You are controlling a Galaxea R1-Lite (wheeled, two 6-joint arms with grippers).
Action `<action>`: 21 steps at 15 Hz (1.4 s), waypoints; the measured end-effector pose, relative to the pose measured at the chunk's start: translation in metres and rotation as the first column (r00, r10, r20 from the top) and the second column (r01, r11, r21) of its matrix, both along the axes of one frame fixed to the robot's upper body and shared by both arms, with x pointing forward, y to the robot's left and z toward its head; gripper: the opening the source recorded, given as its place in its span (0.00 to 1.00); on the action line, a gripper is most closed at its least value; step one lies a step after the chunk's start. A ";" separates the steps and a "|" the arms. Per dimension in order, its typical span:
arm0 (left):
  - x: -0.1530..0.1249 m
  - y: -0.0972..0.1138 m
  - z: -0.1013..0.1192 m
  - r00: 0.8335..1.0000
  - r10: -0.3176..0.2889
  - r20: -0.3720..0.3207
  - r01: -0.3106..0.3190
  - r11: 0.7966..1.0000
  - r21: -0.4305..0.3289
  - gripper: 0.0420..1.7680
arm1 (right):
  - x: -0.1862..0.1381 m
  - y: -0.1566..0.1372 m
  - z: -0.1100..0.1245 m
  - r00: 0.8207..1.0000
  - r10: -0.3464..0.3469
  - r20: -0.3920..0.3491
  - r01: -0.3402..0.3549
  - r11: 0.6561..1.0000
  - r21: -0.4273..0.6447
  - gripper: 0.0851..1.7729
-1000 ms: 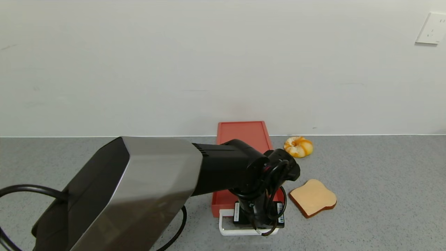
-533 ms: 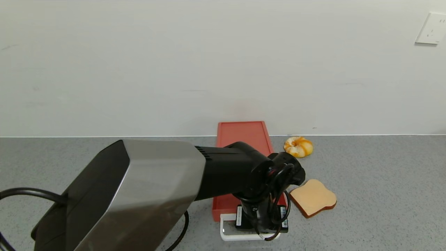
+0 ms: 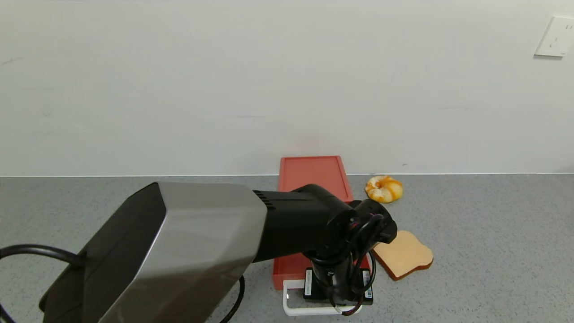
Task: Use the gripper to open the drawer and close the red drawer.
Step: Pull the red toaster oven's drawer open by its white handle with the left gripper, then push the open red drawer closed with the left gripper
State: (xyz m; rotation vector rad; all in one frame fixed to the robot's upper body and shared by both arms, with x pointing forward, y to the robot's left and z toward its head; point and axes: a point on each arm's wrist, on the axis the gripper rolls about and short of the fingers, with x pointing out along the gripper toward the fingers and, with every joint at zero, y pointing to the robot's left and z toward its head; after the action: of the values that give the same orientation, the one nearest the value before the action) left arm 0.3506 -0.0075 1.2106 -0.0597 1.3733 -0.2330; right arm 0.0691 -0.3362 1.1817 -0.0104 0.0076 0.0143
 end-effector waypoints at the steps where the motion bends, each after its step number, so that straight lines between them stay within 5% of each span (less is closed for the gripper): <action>1: -0.001 -0.001 0.000 1.000 -0.001 -0.001 0.001 1.000 0.000 0.04 | 0.000 0.000 0.000 1.000 0.000 0.000 0.000 1.000 0.000 0.96; 12: -0.008 0.008 0.033 0.999 -0.022 0.031 0.023 0.999 -0.028 0.04 | 0.000 0.000 0.000 1.000 0.000 0.000 0.000 1.000 0.000 0.96; 21: -0.017 0.052 0.105 0.961 -0.204 0.187 0.221 0.972 -0.075 0.04 | 0.000 0.000 0.000 1.000 0.000 0.000 0.000 1.000 0.000 0.96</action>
State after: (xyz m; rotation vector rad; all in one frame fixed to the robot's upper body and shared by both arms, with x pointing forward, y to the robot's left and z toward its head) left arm 0.3339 0.0446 1.3161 0.0298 1.1886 -0.4732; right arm 0.0691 -0.3362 1.1817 -0.0100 0.0076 0.0147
